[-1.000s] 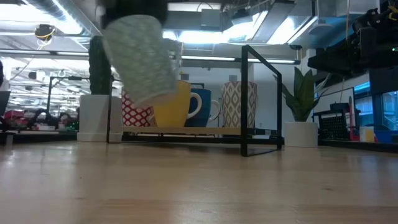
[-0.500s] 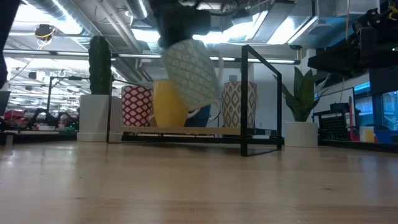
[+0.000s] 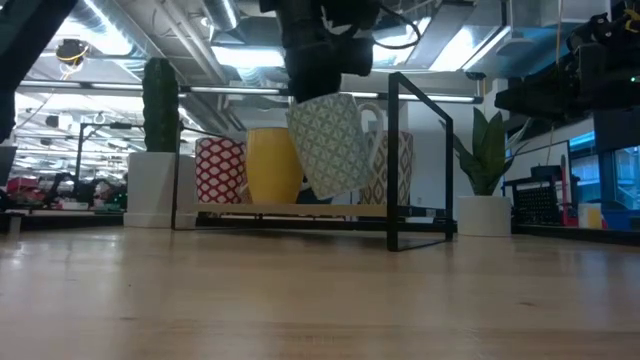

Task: Place coffee mugs
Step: Put the green patterned mug on the shelf

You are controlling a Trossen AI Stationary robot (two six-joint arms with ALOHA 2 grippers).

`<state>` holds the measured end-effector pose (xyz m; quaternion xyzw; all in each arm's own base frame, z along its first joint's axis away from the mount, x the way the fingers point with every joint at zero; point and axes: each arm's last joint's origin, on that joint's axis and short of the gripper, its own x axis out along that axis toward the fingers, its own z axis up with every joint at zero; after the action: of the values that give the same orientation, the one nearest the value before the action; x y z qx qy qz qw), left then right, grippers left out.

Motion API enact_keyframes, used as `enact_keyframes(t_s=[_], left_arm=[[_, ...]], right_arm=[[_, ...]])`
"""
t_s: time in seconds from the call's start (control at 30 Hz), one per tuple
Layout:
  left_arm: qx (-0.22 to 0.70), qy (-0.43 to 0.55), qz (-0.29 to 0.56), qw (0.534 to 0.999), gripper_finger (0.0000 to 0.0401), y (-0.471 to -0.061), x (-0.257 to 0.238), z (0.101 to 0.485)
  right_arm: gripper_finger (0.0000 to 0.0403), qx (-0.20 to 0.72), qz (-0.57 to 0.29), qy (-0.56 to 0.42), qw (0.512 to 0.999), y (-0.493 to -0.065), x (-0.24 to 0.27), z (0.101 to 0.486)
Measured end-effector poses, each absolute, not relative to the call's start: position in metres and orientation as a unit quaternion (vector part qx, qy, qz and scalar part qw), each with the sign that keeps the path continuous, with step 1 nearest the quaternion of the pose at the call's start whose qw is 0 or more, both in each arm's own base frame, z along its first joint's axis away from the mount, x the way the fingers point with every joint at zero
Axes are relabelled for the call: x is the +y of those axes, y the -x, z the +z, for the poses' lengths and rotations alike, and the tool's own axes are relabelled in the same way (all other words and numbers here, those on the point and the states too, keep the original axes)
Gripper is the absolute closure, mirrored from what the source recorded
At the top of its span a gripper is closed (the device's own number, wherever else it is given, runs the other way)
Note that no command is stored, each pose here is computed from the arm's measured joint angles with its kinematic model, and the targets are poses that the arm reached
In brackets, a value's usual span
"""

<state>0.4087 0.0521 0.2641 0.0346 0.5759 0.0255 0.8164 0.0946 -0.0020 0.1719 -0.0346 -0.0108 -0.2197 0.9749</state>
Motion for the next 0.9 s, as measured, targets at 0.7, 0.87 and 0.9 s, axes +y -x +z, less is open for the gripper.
enact_keyframes(t_s=[0.7, 0.87, 0.9], left_arm=[[0.57, -0.065, 0.039, 0.818, 0.0384, -0.411, 0.0606, 0.2658], [0.565, -0.066, 0.041, 0.821, 0.0384, -0.412, 0.0607, 0.2662], [0.563, -0.066, 0.042, 0.822, 0.0384, -0.4123, 0.0609, 0.2663]], right_arm=[[0.0253, -0.011, -0.22, 0.033, 0.975, -0.0946, -0.002, 0.172], [0.0253, -0.011, -0.22, 0.033, 0.975, -0.0946, -0.002, 0.1719], [0.0253, -0.011, -0.219, 0.033, 0.975, -0.0946, -0.002, 0.1719]])
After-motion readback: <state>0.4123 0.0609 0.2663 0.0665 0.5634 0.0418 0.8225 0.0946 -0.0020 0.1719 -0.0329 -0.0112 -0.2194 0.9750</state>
